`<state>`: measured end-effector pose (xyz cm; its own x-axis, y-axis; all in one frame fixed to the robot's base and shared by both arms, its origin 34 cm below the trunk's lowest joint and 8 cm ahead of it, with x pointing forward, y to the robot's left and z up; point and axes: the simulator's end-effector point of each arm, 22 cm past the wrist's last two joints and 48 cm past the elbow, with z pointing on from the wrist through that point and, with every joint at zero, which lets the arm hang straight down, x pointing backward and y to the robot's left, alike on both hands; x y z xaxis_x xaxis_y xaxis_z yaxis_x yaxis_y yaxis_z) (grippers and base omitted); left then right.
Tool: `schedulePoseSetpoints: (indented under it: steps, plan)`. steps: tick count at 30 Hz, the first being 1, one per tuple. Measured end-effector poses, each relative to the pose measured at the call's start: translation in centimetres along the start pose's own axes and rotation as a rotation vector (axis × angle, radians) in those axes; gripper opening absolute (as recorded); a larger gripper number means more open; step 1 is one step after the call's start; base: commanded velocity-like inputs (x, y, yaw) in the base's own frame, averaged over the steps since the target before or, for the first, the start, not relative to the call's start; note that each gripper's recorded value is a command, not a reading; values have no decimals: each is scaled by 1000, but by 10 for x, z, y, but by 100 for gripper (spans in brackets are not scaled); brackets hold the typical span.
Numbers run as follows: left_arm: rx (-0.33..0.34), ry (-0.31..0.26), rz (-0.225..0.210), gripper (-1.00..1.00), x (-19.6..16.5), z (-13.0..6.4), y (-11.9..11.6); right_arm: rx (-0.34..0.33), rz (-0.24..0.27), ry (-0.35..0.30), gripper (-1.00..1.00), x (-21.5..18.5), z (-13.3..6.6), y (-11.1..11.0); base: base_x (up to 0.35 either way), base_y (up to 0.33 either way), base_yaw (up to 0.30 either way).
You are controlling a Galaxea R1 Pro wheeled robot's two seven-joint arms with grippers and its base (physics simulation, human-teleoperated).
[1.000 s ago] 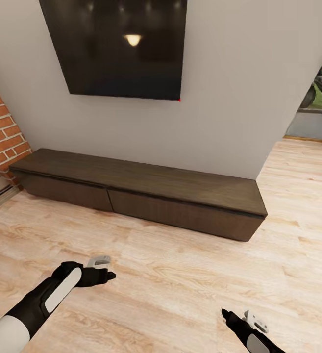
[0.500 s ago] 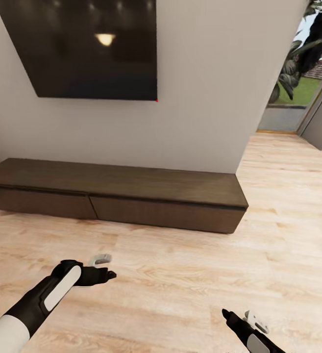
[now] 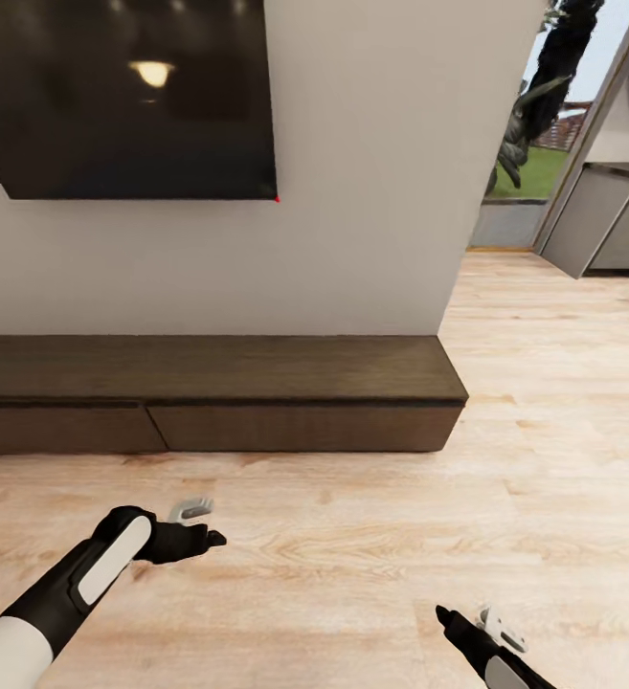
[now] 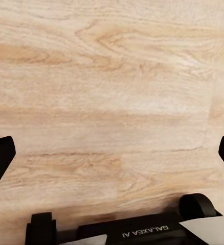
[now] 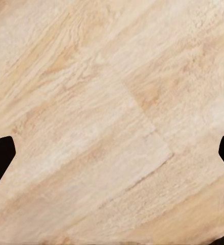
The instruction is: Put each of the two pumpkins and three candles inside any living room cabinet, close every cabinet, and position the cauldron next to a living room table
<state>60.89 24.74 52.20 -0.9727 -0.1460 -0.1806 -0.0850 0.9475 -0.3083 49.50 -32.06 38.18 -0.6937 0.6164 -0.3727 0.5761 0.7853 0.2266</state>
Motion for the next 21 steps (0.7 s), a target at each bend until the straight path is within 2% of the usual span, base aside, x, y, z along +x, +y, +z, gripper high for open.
schedulePoseSetpoints:
  steps: [4, 5, 8, 15, 18, 21]
  plan:
    - [47, 33, -19, 100, 24, 14, -16, -6, 41, -2, 100, -11, 0, -6, 0, 0, 0]
    - [58, 41, -16, 100, 29, 16, -22, -19, 47, 4, 100, -8, 0, 0, 0, 0, 0]
    - [66, 21, -18, 100, 29, 18, -29, -32, 18, 0, 100, -4, 1, 11, 0, 0, 0]
    - [60, -41, -14, 100, 12, 14, -45, -7, -44, -31, 100, -9, 1, 10, 0, 0, 0]
    - [58, -54, -2, 100, 8, 14, -54, -34, -42, -59, 100, -18, 1, 19, 0, 0, 0]
    - [89, -65, 12, 100, 4, 12, -70, -60, -26, -73, 100, -24, 1, 27, 0, 0, 0]
